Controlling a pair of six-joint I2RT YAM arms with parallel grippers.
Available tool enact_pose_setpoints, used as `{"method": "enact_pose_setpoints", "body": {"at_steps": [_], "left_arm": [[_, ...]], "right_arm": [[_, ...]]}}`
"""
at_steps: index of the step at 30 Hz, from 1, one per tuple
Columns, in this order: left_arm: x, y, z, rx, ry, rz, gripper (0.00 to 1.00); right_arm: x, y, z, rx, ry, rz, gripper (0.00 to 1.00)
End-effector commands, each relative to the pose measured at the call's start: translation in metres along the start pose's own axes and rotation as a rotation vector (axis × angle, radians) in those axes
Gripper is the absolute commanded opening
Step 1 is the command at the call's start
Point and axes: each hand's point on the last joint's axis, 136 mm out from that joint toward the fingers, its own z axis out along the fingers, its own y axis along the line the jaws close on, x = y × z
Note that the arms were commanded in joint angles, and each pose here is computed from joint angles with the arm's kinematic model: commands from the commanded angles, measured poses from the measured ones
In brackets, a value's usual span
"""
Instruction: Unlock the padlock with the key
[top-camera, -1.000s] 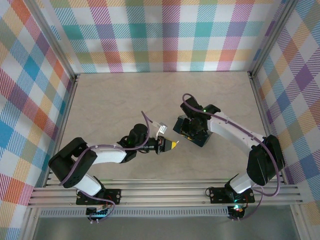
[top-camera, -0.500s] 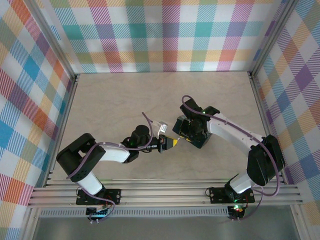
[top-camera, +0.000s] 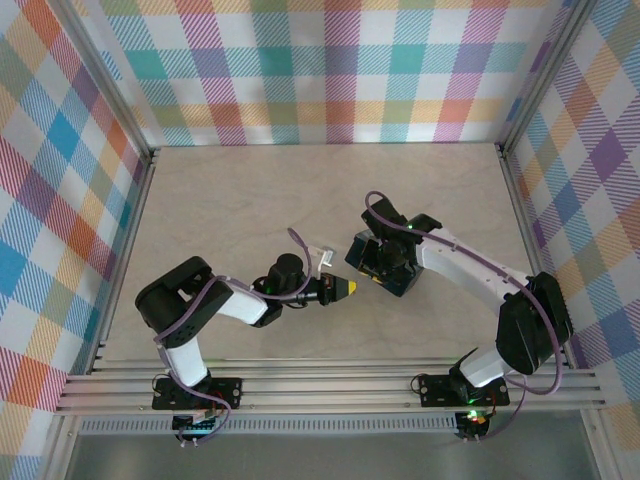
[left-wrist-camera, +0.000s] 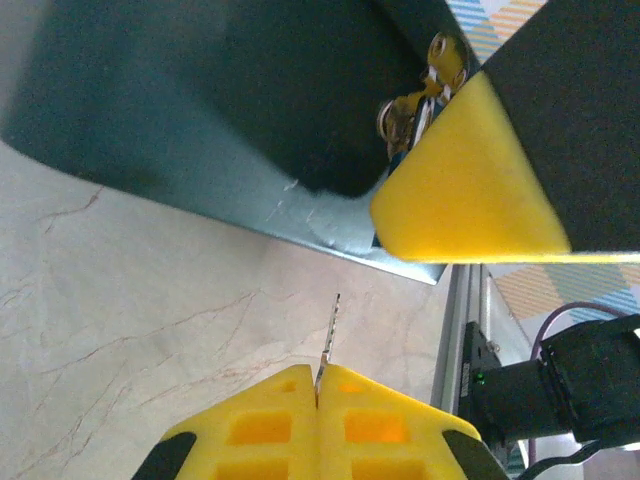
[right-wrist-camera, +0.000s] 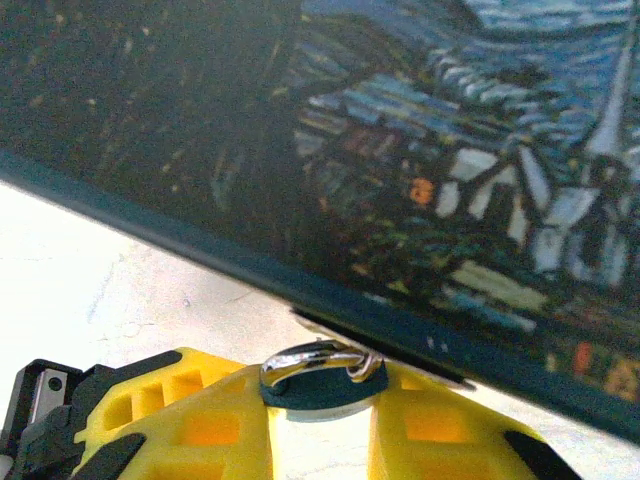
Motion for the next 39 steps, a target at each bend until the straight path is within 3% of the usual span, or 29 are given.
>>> {"method": "enact_pose_setpoints", "body": {"at_steps": [1,31,39], "left_arm": [[-0.016,-0.024,0.007,0.085,-0.044,0.035,0.00],[-0.003,-0.031,0.015,0.105,-0.076,0.000,0.00],[0.010,-0.010,0.016,0.006,-0.062,-0.036,0.00]], "right_arm": [[0.000,0.000,-0.005,-0.025,-0.001,0.015,0.00],[-0.006,-0.002,-0.004,-0.046,-0.010,0.041,0.00],[-0.005,-0.003,-0.004,-0.053,-0.009,0.041,0.00]]}}
